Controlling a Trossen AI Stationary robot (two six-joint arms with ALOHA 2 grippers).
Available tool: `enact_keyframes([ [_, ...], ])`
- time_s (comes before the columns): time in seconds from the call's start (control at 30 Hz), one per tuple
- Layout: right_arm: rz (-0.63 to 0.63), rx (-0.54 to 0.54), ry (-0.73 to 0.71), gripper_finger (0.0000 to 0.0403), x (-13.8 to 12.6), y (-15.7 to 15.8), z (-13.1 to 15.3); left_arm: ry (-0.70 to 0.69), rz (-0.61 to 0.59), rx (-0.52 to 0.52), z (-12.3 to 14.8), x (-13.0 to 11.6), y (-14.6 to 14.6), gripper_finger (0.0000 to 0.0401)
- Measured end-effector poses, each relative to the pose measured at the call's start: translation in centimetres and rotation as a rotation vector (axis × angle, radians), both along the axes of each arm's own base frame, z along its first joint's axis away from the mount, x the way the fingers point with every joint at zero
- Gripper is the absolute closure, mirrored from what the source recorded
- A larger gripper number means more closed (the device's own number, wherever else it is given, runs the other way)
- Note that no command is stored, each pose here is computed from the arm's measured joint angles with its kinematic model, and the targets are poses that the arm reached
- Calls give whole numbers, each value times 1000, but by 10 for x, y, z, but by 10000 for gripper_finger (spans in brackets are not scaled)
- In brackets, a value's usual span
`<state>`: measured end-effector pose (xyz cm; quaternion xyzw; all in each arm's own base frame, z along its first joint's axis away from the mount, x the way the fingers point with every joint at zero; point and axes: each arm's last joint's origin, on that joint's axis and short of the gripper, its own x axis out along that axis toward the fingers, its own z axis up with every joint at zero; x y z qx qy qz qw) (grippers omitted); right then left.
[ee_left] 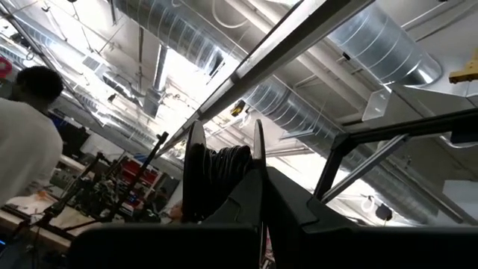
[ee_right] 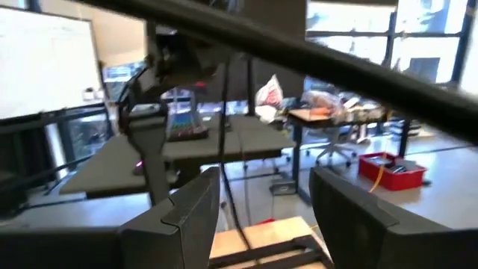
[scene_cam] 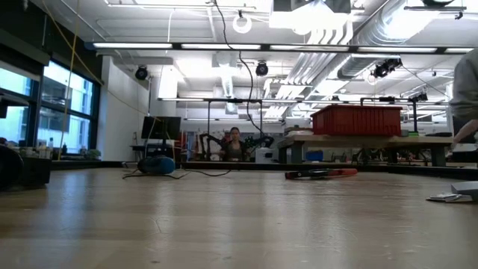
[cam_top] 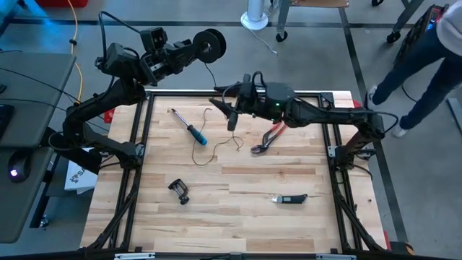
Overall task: Coil cords
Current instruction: Coil the black wire onto the black spool
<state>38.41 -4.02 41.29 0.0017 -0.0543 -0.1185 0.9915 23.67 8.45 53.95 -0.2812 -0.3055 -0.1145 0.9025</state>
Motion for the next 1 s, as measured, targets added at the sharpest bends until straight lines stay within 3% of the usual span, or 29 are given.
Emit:
enact_keyframes([
  [0.23, 38, 8, 102, 206, 1, 3, -10, 0, 1, -1, 0, 0, 0, 401],
  [0.43, 46, 9, 114, 232, 1, 3, -11, -5, 1, 0, 0, 0, 0, 401],
  [1.0, 97, 0, 106, 396, 2, 6, -10, -7, 2, 0, 1, 0, 0, 401],
])
